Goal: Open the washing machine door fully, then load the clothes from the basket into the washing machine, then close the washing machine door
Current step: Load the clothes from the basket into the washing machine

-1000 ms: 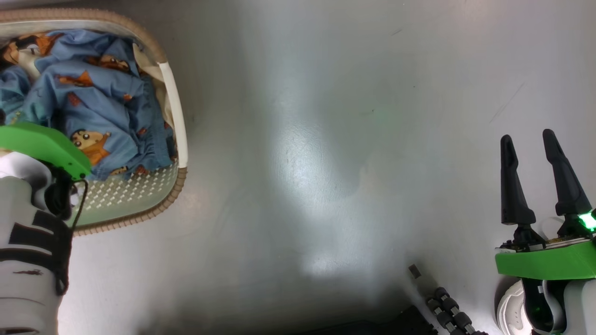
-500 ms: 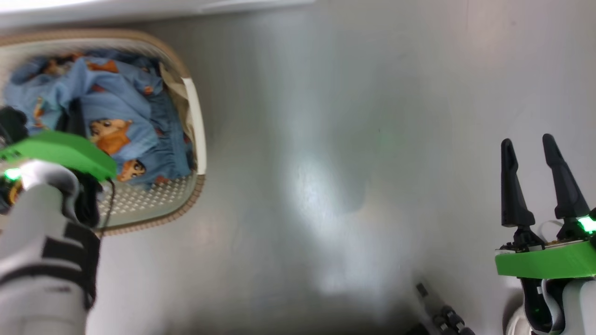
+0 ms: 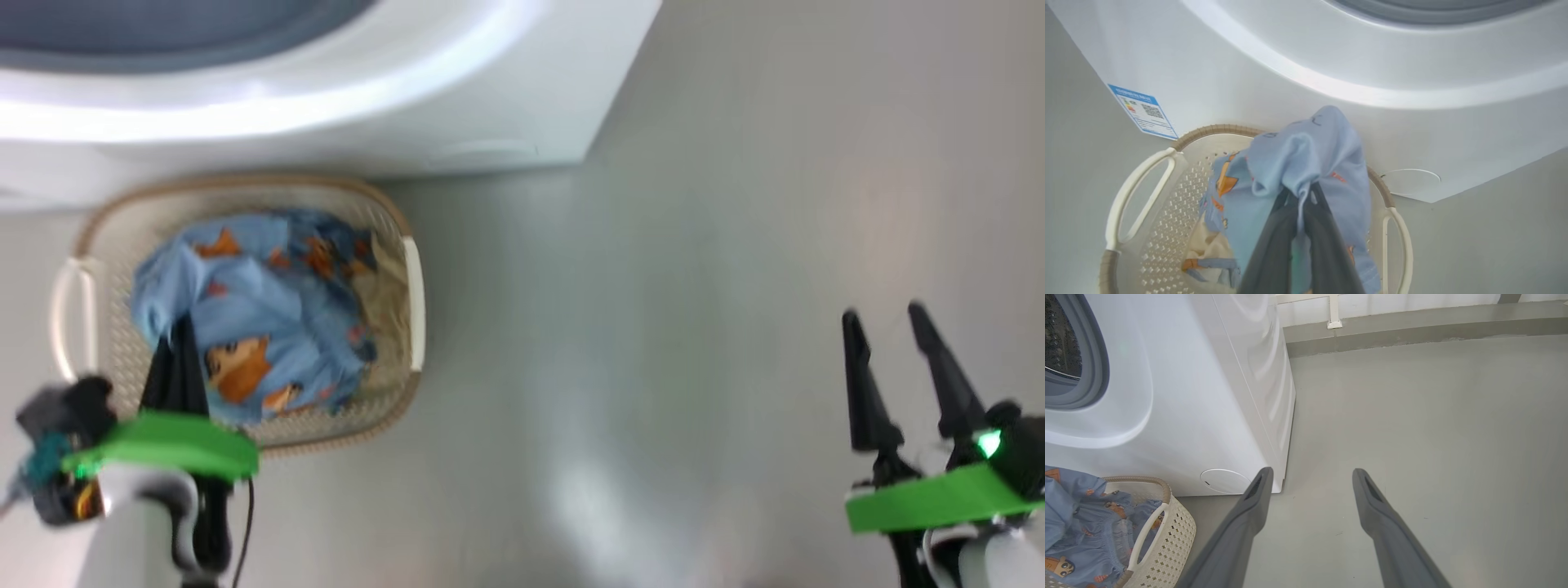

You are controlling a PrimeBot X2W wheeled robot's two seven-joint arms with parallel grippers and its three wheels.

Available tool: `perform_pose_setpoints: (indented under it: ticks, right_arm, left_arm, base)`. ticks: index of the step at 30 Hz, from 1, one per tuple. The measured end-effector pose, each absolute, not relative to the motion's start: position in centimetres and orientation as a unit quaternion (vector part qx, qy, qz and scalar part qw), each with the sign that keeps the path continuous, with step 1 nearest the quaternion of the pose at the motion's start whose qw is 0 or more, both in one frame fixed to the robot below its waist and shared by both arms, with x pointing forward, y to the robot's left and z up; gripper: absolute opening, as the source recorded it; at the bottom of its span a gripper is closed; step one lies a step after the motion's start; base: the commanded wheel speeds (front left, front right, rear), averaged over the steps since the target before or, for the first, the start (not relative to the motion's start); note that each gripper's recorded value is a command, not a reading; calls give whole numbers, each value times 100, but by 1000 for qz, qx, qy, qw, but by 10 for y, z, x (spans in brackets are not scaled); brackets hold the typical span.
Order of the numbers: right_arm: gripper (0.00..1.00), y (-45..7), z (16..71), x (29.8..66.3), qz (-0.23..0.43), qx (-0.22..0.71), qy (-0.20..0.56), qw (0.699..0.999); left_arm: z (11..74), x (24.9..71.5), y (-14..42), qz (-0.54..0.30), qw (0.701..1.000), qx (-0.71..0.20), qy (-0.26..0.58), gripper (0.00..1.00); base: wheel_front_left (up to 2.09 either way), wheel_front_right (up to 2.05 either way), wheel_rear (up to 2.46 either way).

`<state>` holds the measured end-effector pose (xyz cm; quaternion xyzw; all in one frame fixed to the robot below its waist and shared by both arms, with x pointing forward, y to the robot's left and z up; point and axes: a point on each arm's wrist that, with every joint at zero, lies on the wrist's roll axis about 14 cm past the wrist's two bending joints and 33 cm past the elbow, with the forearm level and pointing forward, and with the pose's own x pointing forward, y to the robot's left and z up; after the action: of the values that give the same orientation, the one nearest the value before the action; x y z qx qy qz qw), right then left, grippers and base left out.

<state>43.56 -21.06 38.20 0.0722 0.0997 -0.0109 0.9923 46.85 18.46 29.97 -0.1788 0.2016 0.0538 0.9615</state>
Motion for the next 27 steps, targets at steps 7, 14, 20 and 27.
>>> perform_pose_setpoints:
  ticks: [7,14,20,27]
  right_arm:
    - [100,-204,415,405,-5,82,77,994]
    - [100,-198,443,380,2,87,49,995]
    - [100,-194,469,361,13,77,16,997]
    - [100,-195,487,332,17,61,-8,998]
  left_arm:
    - [366,426,200,60,974,-171,135,0]
    - [417,391,198,59,980,-173,79,0]
    - [451,358,195,55,984,-164,39,0]
    - [482,319,200,64,986,-151,-3,0]
  base:
    - [0,0,0]
    - [0,0,0]
    - [0,0,0]
    - [0,0,0]
